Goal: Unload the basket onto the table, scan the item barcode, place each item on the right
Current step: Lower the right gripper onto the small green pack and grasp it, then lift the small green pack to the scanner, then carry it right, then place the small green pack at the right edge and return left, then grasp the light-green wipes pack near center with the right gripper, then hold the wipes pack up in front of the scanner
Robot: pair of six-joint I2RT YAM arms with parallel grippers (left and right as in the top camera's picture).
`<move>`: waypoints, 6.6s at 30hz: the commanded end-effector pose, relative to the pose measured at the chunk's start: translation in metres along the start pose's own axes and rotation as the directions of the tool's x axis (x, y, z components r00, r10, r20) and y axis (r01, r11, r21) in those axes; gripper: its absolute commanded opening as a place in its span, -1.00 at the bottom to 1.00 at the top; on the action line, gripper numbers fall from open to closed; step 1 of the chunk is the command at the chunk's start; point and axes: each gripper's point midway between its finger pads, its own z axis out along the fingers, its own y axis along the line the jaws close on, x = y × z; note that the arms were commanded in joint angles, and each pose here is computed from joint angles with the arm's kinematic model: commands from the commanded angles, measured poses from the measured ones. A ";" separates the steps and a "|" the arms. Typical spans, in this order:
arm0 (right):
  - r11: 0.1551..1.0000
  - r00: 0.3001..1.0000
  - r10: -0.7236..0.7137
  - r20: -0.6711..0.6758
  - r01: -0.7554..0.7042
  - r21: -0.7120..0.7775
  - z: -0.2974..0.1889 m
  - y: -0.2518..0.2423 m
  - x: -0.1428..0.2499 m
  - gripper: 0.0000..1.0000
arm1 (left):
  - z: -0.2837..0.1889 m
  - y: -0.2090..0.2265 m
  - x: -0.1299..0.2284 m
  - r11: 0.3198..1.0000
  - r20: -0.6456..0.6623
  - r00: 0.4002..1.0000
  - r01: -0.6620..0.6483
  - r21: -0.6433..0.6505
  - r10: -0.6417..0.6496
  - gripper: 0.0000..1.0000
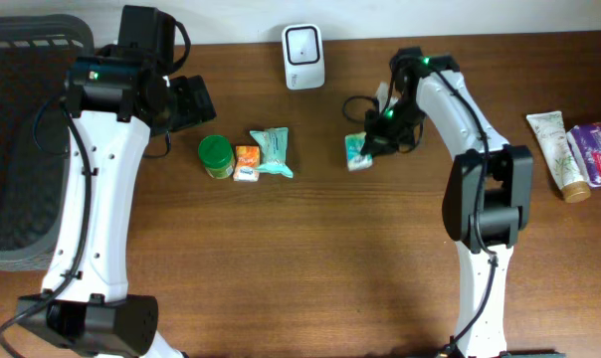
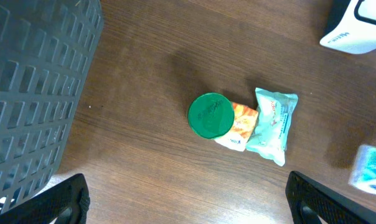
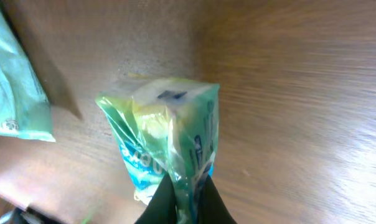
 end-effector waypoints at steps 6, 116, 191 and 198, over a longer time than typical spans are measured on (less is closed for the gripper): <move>0.512 0.921 0.023 0.388 -0.344 0.787 -0.073 -0.065 0.004 -0.87 | -0.007 0.004 -0.004 1.000 0.025 1.000 -0.004 0.000 0.004 0.98; 0.963 0.924 -0.217 0.316 0.256 -0.086 -0.024 0.112 -0.040 0.98 | -0.007 0.004 -0.004 1.000 0.025 1.000 -0.003 0.000 0.003 0.98; 0.959 0.899 -0.270 0.345 0.282 0.015 -0.059 0.064 -0.070 -0.92 | -0.007 0.004 -0.004 1.000 0.025 1.000 -0.004 0.000 0.004 0.98; 0.830 0.478 -0.541 0.692 0.170 0.531 -0.106 0.137 -0.159 -0.92 | -0.007 0.004 -0.004 1.000 0.025 1.000 -0.004 0.000 0.004 0.98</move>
